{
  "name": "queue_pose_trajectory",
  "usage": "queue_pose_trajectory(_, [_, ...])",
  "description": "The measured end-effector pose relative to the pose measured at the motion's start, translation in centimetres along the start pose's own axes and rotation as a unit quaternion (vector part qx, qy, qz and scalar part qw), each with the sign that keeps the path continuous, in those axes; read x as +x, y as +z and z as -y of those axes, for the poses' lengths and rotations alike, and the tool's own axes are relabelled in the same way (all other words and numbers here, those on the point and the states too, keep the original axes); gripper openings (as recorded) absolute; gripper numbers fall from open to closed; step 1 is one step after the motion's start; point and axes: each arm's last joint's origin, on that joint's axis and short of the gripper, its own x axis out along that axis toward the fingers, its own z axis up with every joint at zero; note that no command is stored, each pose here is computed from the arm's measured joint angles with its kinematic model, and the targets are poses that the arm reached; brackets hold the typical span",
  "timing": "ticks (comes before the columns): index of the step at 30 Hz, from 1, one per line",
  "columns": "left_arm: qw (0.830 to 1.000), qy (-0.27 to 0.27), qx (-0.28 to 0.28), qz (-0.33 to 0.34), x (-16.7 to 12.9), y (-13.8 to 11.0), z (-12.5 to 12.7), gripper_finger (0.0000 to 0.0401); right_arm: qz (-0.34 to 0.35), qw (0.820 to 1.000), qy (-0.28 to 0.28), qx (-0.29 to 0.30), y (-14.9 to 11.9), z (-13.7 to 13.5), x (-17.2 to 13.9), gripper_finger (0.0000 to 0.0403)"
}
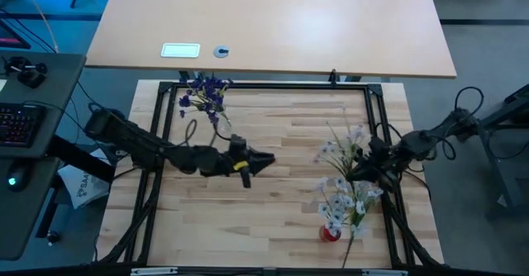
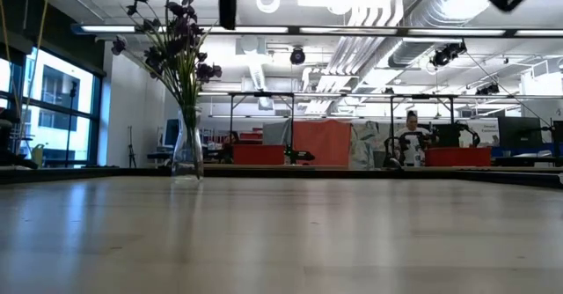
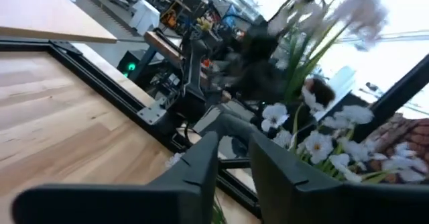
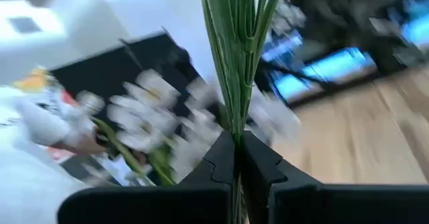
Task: Sort flowers into vase by color
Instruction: Put the top white flowers into the red vase
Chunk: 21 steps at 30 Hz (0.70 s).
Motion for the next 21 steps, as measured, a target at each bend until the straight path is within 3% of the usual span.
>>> queue_pose_trajectory(7, [1.000, 0.006, 0.004, -0.008, 1.3, -0.9, 0.2, 0.0007, 0.105, 0.987, 0.104, -0.058, 1.8, -2.3, -0.5, 0.0000])
queue_pose_trajectory(13, [1.000, 0.008, 0.009, -0.011, 1.3, -1.0, 0.1, 0.0001, 0.165, 0.974, 0.092, -0.126, 2.7, -2.6, -1.1, 0.0000])
queue_pose_trajectory(17, [1.000, 0.011, 0.011, -0.009, 1.5, -0.9, -0.1, 0.0001, 0.226, 0.955, 0.070, -0.178, 3.6, -2.9, -1.8, 0.0000])
queue_pose_trajectory(21, [1.000, 0.014, 0.013, -0.012, 1.5, -0.9, -0.2, 0.0000, 0.291, 0.935, 0.111, -0.172, 4.7, -3.5, -2.6, 0.0000])
